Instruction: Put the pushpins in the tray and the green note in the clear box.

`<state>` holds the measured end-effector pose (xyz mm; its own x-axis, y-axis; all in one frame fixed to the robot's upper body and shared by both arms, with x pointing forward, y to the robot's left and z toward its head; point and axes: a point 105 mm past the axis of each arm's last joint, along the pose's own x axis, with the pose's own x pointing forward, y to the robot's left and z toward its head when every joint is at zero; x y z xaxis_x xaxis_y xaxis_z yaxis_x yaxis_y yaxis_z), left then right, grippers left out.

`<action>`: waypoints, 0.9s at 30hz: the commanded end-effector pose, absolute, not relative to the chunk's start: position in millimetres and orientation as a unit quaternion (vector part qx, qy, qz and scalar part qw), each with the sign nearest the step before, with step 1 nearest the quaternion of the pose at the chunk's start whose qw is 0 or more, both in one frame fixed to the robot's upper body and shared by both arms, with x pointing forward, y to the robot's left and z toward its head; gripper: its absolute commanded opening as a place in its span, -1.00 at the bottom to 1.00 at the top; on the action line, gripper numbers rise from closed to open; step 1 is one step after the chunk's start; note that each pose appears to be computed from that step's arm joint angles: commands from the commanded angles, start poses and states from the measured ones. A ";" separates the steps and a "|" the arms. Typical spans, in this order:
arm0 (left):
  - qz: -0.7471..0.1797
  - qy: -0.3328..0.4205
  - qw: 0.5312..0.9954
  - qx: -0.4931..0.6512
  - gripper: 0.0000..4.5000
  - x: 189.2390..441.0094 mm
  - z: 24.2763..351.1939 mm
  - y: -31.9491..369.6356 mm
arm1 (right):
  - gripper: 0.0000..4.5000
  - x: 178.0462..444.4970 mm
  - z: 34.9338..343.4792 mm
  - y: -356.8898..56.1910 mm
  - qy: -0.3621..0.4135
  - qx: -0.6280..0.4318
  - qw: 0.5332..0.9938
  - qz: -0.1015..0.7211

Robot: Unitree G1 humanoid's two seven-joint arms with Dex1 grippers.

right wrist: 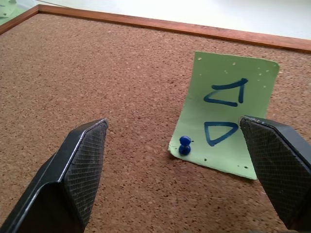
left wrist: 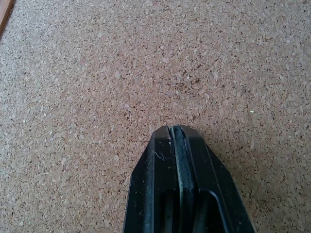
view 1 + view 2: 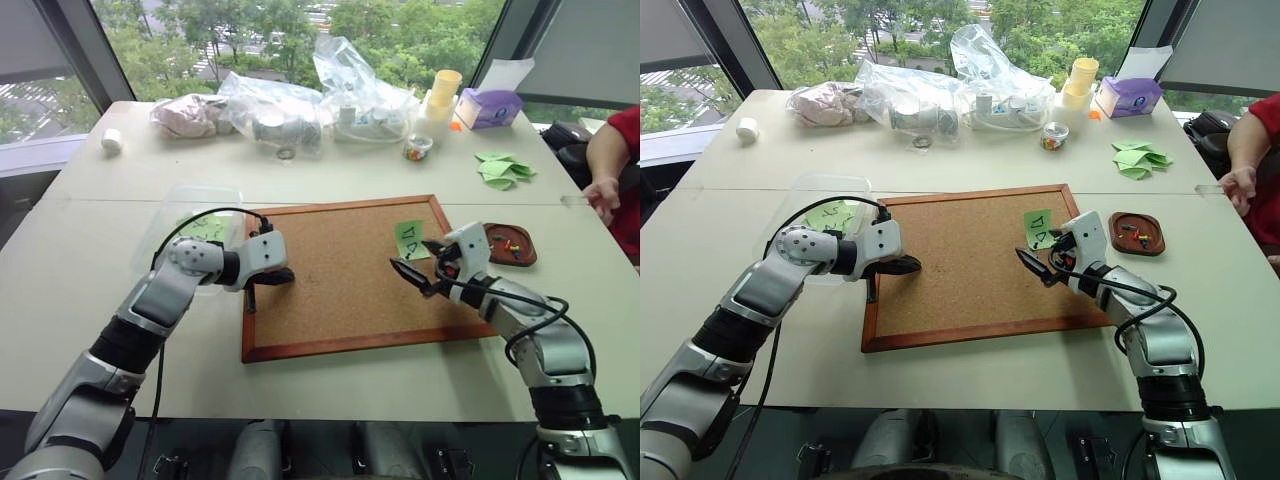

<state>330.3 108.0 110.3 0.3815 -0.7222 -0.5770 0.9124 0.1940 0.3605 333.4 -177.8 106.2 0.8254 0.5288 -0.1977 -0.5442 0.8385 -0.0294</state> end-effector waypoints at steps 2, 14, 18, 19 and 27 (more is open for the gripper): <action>-0.536 0.148 0.758 0.342 -1.00 328.4 106.7 108.7 | 0.97 336.6 111.5 -174.3 0.079 -0.051 0.954 0.286; -0.534 0.147 0.759 0.343 -1.00 329.4 108.0 108.1 | -1.00 340.5 81.3 -173.8 0.121 -0.034 0.946 0.298; -0.533 0.147 0.760 0.343 -1.00 328.6 108.0 108.4 | -1.00 338.1 80.4 -170.8 0.119 -0.038 0.945 0.301; -0.533 0.147 0.760 0.343 -1.00 328.6 108.1 108.5 | -1.00 337.8 81.2 -170.5 0.117 -0.043 0.945 0.302; -0.535 0.151 0.756 0.345 -1.00 327.0 107.3 109.8 | -1.00 343.8 134.7 -172.4 0.015 -0.073 0.959 0.274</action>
<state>329.2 108.7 110.5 0.3872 -0.7147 -0.5824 0.9111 0.1998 0.3605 343.3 -180.6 96.2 0.8447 0.4964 -0.2000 -0.5177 0.8527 -0.0698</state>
